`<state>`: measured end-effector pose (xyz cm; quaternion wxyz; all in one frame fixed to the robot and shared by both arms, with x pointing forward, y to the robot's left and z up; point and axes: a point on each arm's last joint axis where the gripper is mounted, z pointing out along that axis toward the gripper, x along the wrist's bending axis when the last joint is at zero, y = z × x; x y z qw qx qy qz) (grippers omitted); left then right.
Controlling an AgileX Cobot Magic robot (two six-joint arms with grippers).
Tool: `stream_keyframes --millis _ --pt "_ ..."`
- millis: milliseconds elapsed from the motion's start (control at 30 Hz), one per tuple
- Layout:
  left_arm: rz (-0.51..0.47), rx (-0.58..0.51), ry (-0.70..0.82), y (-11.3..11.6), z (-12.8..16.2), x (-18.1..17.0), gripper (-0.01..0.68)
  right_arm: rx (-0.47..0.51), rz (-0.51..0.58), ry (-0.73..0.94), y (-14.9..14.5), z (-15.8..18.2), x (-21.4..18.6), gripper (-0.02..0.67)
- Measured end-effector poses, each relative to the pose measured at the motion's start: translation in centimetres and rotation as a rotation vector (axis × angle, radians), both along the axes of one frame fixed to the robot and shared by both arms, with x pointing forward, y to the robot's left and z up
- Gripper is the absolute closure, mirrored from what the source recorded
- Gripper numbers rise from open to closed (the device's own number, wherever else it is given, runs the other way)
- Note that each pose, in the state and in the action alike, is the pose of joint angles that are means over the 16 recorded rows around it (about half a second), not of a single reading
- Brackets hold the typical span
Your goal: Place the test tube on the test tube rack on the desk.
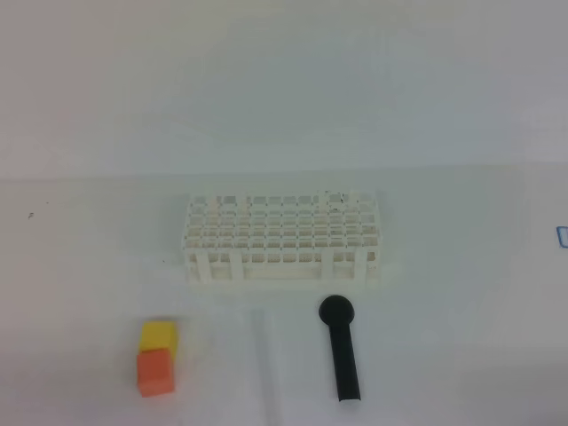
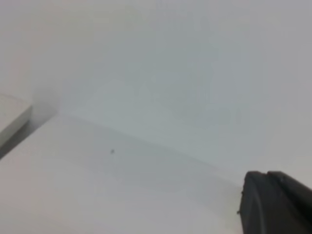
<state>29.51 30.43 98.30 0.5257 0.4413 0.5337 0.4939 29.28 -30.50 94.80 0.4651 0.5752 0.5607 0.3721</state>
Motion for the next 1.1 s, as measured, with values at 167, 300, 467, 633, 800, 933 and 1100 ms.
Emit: stream_keyframes --millis 167,300,467,633,800,933,1100 --pt "0.047 -0.054 -0.126 0.5 1.1 -0.2 0.674 0.000 0.000 0.000 0.0 0.0 0.0 0.650" --pt "0.081 -0.057 -0.195 0.8 1.7 -0.3 0.674 0.000 0.000 0.000 0.0 0.0 0.0 0.650" --pt "0.102 -0.099 -0.250 1.0 2.1 -0.5 0.674 0.000 0.000 0.000 0.0 0.0 0.0 0.650" --pt "0.084 -0.360 -0.294 1.3 2.1 -0.6 0.674 0.000 0.000 0.000 0.0 0.0 0.0 0.650" --pt "0.072 -0.702 -0.372 1.8 2.3 -0.8 0.674 0.000 0.000 0.000 0.0 0.0 0.0 0.650" --pt "0.066 -0.960 -0.453 2.3 2.4 -1.0 0.674 0.000 0.000 0.000 0.0 0.0 0.0 0.650" --pt "0.054 -1.045 -0.497 2.5 2.6 -1.2 0.674 0.000 0.000 0.000 0.0 0.0 0.0 0.650"
